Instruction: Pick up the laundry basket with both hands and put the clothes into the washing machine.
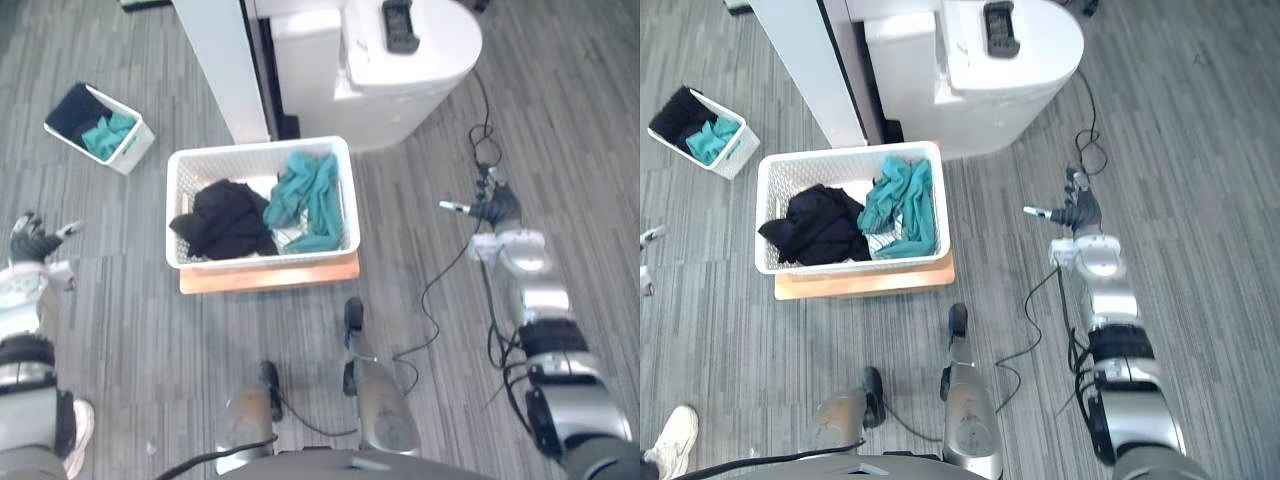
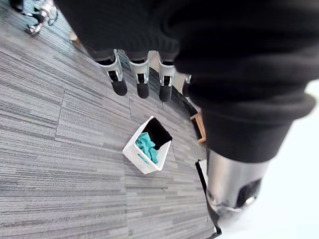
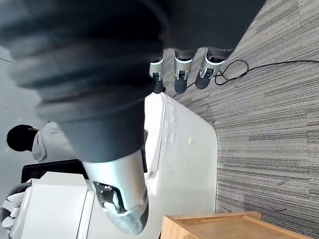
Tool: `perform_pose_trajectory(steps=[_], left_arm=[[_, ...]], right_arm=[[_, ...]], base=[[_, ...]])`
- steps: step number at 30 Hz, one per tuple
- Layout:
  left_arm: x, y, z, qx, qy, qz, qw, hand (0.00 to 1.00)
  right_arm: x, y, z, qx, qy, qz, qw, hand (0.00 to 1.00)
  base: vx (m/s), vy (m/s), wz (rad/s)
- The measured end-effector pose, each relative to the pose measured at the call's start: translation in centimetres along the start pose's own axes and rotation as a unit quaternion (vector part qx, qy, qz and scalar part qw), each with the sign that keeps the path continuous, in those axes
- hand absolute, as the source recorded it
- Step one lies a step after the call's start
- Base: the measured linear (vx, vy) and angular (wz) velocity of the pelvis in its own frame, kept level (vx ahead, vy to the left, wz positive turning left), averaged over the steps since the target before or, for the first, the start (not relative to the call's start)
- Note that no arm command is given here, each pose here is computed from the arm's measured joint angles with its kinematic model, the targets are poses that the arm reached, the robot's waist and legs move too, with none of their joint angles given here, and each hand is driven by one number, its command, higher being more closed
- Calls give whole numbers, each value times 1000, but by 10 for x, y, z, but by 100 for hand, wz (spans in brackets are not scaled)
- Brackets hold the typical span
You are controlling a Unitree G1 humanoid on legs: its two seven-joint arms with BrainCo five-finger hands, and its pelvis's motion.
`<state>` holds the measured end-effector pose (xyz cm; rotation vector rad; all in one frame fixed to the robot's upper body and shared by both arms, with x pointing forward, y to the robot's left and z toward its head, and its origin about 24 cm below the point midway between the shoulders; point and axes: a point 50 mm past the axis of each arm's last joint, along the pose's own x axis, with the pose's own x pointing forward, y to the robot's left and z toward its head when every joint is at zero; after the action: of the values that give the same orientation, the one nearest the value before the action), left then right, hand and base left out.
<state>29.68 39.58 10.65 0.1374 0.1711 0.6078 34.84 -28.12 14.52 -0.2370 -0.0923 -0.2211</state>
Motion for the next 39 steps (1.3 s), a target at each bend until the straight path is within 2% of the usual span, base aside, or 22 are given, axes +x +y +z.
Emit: perform_pose_trajectory(steps=[5,11,16,27,35,39], left_arm=[[10,-41,31,20,-24,-49,998,0],[6,-93,27,9,-11,-106,994,0],[6,-111,36,4,-15,-114,993,0],[7,-118,37,28,-5,-86,996,0],[7,-119,41,43,-13,-77,996,0],[7,-119,40,45,-10,-73,996,0]], right_arm=[[25,1,28,-16,-4,-4,1000,0],[34,13,33,-44,14,14,999,0],[40,29,47,-45,-1,33,998,0],[37,79,37,-55,17,93,994,0],[35,93,37,-38,19,108,993,0],[34,101,37,1,22,108,994,0]], base=[[-113,56,-2],[-92,54,-10],[-93,24,-10],[-99,10,-1],[-89,20,0],[-94,18,1]])
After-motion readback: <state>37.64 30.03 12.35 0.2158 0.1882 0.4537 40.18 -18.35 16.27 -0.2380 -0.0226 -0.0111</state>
